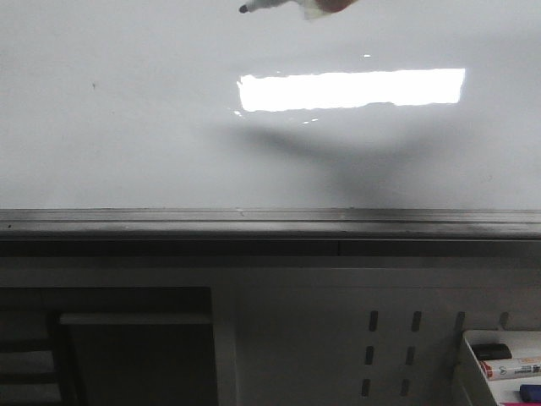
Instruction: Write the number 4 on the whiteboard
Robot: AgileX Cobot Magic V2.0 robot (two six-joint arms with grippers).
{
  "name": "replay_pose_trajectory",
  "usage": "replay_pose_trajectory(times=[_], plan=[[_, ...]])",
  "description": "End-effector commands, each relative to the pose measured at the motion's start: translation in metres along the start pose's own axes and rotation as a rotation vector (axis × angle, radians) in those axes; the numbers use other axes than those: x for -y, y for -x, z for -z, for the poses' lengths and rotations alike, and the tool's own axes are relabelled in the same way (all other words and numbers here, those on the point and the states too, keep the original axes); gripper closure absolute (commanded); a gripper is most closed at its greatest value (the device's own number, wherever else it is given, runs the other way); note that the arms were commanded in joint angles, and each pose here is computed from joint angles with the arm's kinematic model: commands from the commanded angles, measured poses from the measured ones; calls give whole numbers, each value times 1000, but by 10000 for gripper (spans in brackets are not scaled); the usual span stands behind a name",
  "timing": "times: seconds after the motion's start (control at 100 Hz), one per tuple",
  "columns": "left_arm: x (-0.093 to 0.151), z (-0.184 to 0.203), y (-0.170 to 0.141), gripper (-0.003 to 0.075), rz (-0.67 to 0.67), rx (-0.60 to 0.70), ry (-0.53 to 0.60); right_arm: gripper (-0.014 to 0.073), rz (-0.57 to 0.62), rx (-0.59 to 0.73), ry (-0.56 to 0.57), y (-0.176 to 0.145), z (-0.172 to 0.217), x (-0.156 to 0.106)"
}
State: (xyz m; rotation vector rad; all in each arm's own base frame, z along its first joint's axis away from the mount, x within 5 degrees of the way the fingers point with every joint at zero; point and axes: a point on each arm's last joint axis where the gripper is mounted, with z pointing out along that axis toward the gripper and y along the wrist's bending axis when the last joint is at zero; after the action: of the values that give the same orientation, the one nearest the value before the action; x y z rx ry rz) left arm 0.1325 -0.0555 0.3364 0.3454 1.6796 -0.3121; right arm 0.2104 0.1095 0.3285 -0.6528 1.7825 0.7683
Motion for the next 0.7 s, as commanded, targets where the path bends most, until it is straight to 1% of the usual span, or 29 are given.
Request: replay_pose_trajectory(times=[0.0, 0.08, 0.19, 0.32, 0.36, 0.53, 0.63, 0.69], plan=[[-3, 3, 16, 260, 23, 105, 26, 644, 26, 73, 12, 23, -7, -3], [-3, 3, 16, 260, 23, 105, 26, 644, 71, 77, -8, 31, -20, -7], [-3, 3, 16, 260, 23, 105, 26, 644, 124, 59, -36, 34, -41, -15], [-3, 3, 16, 260, 23, 105, 26, 644, 170, 45, -127, 35, -58, -17], [-3, 3, 16, 260, 23, 105, 26, 644, 176, 44, -157, 35, -60, -16], [-3, 3, 16, 260, 23, 105, 26, 644, 179, 20, -218, 30, -68, -8], [-3, 3, 16, 260, 23, 105, 26, 644, 172, -7, -226, 24, -76, -4], [-3, 3, 16, 260, 23, 105, 26, 644, 163, -24, -209, 20, -81, -3]])
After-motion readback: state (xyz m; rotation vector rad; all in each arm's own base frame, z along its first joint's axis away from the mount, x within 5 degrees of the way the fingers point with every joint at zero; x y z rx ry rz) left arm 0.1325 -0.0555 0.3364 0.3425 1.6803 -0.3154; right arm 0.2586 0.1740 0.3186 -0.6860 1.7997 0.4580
